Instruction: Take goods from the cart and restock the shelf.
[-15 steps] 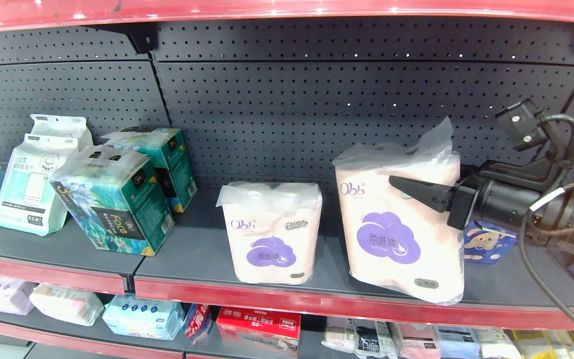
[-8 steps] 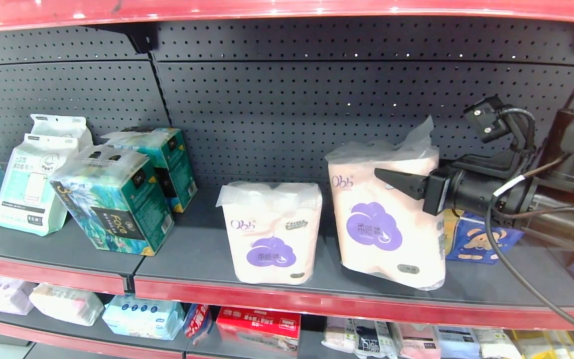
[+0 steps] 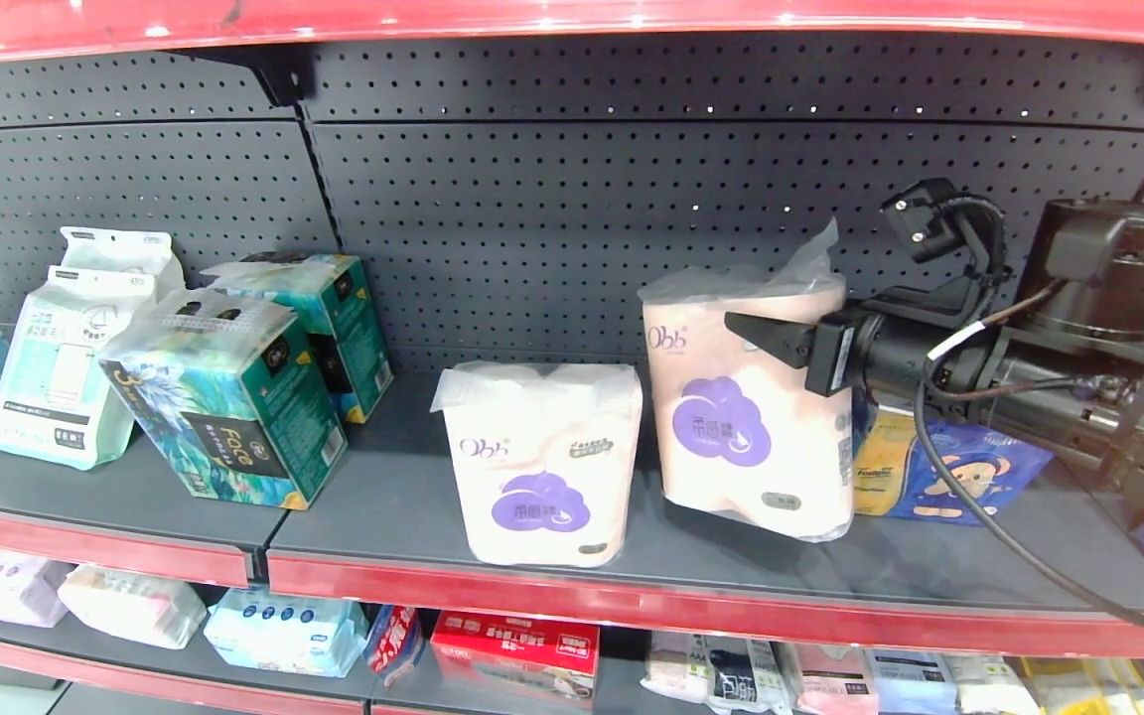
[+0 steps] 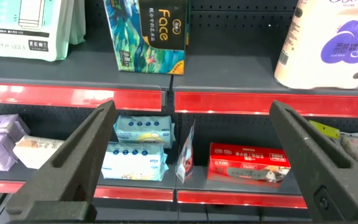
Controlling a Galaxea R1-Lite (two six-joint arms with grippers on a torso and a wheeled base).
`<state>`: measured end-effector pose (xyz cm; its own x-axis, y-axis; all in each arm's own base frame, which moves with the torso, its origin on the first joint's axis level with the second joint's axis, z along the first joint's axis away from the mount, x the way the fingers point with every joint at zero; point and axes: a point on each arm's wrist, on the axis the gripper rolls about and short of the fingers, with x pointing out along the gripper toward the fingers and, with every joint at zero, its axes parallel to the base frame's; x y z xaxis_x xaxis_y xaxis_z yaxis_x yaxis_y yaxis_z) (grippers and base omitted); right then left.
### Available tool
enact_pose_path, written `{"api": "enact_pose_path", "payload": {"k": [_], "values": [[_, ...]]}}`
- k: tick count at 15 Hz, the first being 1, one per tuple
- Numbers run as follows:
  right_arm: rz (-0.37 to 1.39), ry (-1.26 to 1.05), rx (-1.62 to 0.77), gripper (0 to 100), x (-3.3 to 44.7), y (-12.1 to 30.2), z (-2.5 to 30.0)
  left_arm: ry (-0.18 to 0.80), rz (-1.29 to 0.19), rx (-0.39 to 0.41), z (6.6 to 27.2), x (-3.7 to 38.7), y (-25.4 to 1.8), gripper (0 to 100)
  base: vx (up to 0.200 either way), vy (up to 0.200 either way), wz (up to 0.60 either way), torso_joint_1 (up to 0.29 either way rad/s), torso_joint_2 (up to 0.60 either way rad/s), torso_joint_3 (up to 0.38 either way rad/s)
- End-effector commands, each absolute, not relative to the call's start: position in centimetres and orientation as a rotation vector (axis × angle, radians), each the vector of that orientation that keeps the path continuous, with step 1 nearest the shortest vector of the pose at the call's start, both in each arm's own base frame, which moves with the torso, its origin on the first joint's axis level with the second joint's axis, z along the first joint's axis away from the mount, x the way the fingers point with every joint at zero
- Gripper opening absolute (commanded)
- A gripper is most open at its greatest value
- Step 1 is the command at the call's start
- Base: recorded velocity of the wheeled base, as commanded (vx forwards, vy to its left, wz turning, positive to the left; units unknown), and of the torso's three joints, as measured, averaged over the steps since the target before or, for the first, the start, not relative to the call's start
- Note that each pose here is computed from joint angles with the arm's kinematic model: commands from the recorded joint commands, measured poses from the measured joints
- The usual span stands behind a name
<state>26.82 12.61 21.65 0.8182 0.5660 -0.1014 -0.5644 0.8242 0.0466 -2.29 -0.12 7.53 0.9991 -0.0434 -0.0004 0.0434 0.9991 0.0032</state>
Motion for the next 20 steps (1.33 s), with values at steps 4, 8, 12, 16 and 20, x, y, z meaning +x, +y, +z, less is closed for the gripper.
{"api": "enact_pose_path", "payload": {"k": [4, 8, 12, 16, 20], "values": [[0.58, 0.094, 0.015, 0, 28.9, 13.7, 21.9, 0.001, -0.043, 0.003, 7.5, -2.3, -0.1, 100, 0.0, 0.0, 0.0, 0.0, 0.0, 0.0], [0.547, 0.117, 0.011, 0, 29.9, 13.8, 21.1, 0.001, -0.043, 0.003, 7.5, -2.3, -0.1, 100, 0.0, 0.0, 0.0, 0.0, 0.0, 0.0], [0.517, 0.076, 0.015, 0, 31.9, 14.8, 21.8, 0.001, -0.043, 0.003, 7.5, -2.3, -0.1, 100, 0.0, 0.0, 0.0, 0.0, 0.0, 0.0], [0.525, 0.082, 0.014, 0, 32.8, 15.4, 21.4, 0.001, -0.043, 0.003, 7.5, -2.3, -0.1, 100, 0.0, 0.0, 0.0, 0.0, 0.0, 0.0], [0.531, 0.074, 0.02, 0, 34.3, 16.1, 20.8, 0.001, -0.043, 0.003, 7.5, -2.3, -0.1, 100, 0.0, 0.0, 0.0, 0.0, 0.0, 0.0]]}}
